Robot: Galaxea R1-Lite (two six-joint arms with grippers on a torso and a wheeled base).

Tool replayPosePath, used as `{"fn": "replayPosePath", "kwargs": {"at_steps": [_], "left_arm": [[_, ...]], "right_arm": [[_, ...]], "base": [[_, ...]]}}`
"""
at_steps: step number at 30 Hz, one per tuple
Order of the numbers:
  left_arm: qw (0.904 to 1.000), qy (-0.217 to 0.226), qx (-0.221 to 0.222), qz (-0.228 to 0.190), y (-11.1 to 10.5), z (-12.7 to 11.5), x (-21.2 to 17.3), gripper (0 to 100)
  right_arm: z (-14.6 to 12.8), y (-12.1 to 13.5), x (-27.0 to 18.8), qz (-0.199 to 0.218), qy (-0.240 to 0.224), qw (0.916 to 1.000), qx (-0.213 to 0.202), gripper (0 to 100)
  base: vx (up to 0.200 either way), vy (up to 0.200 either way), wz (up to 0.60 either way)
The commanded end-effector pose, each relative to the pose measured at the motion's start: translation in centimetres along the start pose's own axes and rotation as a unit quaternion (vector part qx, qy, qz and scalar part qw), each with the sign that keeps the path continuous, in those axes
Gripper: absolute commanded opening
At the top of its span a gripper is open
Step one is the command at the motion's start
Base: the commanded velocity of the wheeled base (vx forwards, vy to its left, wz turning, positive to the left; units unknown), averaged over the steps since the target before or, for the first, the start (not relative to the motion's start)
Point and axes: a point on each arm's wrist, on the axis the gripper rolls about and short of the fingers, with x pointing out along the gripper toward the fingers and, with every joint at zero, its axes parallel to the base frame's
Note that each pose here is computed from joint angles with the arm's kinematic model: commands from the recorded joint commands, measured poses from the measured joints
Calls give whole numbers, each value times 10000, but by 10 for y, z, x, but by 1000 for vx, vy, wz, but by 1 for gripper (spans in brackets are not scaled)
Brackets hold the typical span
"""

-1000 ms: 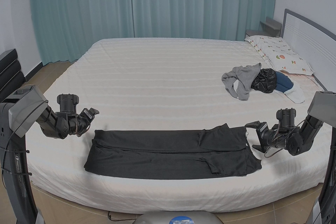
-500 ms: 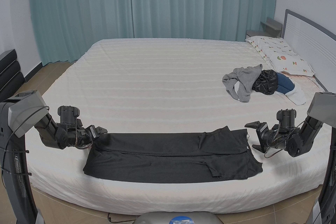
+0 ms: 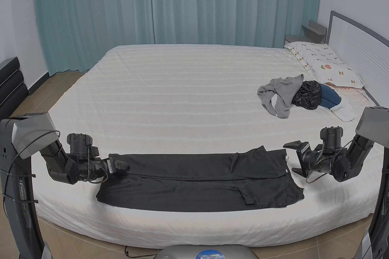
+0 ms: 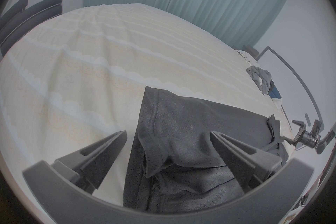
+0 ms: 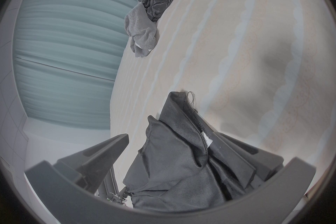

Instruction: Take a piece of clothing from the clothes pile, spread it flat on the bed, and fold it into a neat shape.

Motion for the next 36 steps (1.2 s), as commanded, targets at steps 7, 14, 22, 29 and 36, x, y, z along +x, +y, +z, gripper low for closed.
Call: {"fn": "replayPosePath", "kwargs": {"at_steps": [7,14,22,29,36], "left_arm": [[10000,32,76,23,4,-10,2,0],[10000,-6,63,21,3,-8,1,0],[9999,-62,78,30,2,-6,-1,0],[9993,-365,82,-8,-6,12,-19,0],[9989,-469,95,-22,-9,18,-27,0]], "right_arm": [[0,0,0,2,5,10000,-2,100],[0,0,0,2,5,10000,-2,100],[0,0,0,0,-1,10000,2,100],[1,0,0,-2,-7,10000,14,100],[1,0,0,9,-4,10000,12,100]], "base": [[0,0,0],[0,0,0],[0,0,0],[0,0,0],[0,0,0]]}}
